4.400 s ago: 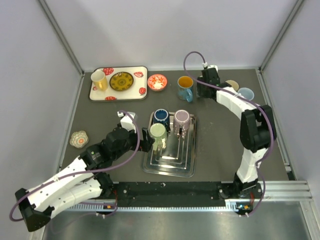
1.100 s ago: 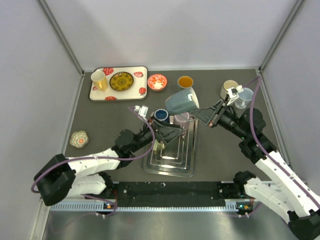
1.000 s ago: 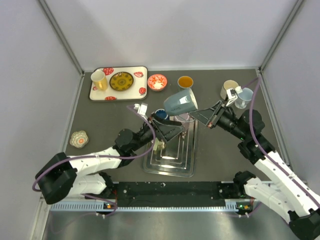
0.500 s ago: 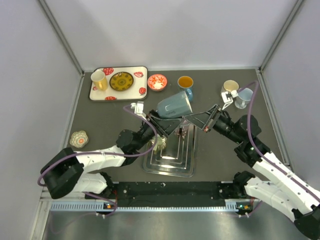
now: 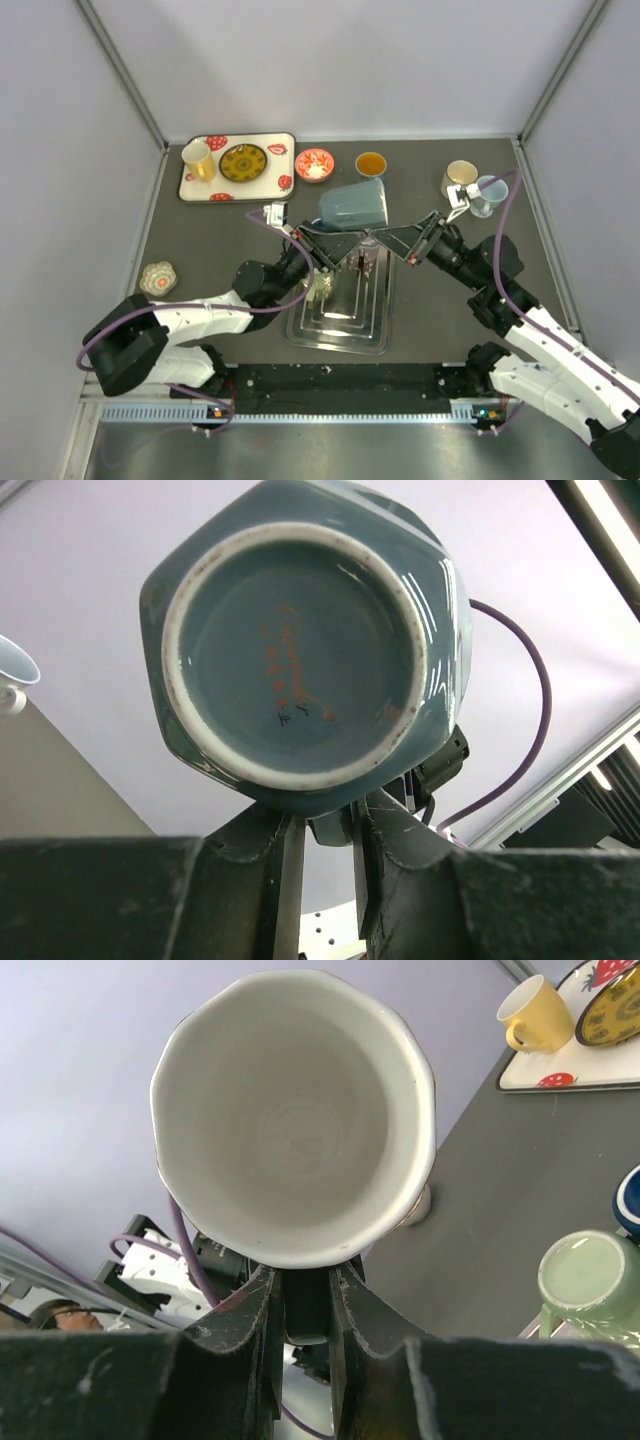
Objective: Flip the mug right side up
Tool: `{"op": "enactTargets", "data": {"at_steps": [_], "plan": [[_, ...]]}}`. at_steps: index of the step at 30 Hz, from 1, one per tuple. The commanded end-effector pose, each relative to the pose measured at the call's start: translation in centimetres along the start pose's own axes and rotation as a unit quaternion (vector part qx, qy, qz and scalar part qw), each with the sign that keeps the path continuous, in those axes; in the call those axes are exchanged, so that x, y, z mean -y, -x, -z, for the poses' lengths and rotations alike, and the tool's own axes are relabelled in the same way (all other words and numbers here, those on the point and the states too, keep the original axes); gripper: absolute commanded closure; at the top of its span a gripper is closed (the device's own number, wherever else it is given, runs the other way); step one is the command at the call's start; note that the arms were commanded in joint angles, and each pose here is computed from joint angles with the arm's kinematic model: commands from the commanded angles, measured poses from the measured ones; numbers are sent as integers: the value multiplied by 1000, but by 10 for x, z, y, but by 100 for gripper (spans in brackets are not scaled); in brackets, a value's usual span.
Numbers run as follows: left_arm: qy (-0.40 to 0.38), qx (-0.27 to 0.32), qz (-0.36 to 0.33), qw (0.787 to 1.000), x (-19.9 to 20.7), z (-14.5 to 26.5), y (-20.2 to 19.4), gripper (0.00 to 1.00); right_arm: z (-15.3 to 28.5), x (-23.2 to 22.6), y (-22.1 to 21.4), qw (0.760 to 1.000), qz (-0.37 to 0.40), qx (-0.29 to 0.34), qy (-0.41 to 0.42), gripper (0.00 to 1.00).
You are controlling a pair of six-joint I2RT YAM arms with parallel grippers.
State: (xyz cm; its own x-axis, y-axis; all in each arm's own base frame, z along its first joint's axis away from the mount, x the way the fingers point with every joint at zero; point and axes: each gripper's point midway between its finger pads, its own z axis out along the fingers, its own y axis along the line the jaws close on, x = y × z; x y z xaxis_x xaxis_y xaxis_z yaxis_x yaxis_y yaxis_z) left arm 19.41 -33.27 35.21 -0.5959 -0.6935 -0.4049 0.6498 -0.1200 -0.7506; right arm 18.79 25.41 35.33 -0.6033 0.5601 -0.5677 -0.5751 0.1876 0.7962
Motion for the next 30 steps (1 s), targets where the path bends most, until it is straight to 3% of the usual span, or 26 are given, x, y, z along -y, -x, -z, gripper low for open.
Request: {"op": "enactTargets", "data": {"at_steps": [1,2,3,4,11,14,15,18,23,30], "plan": [[-111,65,-49,991,58,-6,36,77,7,-40,2,997,9,-4,71,100],[-115,63,-50,990,61,-6,36,79,8,-41,1,997,11,-6,71,100],[-121,62,-52,989,64,-6,36,95,8,-39,0,998,12,-10,68,100],[-126,60,-52,989,68,-6,36,100,8,-38,-1,998,14,-12,67,100],[-93,-44,-95,990,61,-15,8,100,10,-28,-4,997,58,-38,22,100],[-66,-66,-125,988,54,-11,4,100,12,-26,-3,996,76,-46,7,87],[-55,-67,-130,988,48,-6,3,100,13,-27,-4,996,77,-48,6,78],[-31,-68,-148,986,39,4,4,100,12,-28,-2,995,83,-50,5,69],[-30,-51,-157,986,38,16,8,100,7,-31,-1,995,84,-54,8,64],[-30,-25,-183,982,46,28,20,100,11,-31,0,993,102,-59,0,45]]}}
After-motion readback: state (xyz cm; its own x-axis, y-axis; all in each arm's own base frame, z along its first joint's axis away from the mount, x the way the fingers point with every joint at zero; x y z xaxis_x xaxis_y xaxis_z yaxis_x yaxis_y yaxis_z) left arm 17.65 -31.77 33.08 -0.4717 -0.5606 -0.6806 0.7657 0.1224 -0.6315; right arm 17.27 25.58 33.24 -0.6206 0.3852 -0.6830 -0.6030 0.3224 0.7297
